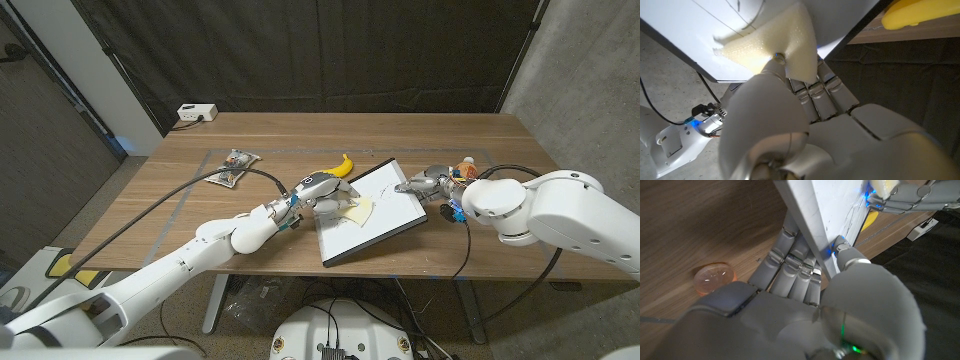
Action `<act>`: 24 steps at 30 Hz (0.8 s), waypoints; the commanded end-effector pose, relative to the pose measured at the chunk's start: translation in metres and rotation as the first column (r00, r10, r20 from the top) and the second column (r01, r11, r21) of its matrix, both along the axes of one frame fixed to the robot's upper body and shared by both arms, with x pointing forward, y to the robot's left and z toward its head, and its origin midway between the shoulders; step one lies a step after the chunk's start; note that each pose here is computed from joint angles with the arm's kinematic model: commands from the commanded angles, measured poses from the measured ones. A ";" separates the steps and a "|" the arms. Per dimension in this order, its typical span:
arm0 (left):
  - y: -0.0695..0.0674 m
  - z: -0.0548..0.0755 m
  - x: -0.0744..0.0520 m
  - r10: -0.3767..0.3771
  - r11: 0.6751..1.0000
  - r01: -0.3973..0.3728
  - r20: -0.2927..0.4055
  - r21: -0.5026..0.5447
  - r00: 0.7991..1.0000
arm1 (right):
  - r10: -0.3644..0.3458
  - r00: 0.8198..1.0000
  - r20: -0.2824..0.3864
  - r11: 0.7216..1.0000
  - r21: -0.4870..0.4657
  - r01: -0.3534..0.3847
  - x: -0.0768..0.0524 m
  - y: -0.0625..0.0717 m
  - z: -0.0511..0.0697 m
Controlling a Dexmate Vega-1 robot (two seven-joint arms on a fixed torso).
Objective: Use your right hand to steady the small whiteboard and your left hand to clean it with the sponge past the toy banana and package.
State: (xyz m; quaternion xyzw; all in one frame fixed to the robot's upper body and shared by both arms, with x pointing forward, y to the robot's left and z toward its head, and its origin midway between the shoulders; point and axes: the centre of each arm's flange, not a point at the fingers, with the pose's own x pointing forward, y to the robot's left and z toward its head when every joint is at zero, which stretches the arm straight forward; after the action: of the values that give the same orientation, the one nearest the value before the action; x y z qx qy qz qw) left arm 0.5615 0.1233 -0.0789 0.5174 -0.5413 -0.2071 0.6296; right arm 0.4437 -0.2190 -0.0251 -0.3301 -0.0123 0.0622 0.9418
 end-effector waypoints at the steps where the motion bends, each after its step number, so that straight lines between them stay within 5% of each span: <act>1: -0.021 0.035 0.008 -0.022 0.999 0.025 0.086 -0.025 0.996 | 0.016 1.000 -0.011 1.000 0.009 -0.016 -0.003 0.001 -0.005; 12: -0.031 0.044 0.004 -0.035 0.999 0.033 0.120 0.020 0.992 | 0.033 0.999 -0.017 0.999 0.011 -0.032 0.003 0.005 -0.007; 24: -0.017 0.018 -0.006 -0.049 0.996 0.045 0.040 0.077 0.998 | 0.022 1.000 -0.009 1.000 0.007 -0.022 0.008 0.006 -0.001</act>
State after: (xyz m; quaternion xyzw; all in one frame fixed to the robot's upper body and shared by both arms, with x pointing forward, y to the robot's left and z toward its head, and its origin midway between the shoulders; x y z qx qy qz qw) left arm 0.5637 0.0976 -0.0448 0.5268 -0.5757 -0.2030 0.5914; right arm 0.4470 -0.2137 -0.0306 -0.3240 -0.0098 0.0788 0.9427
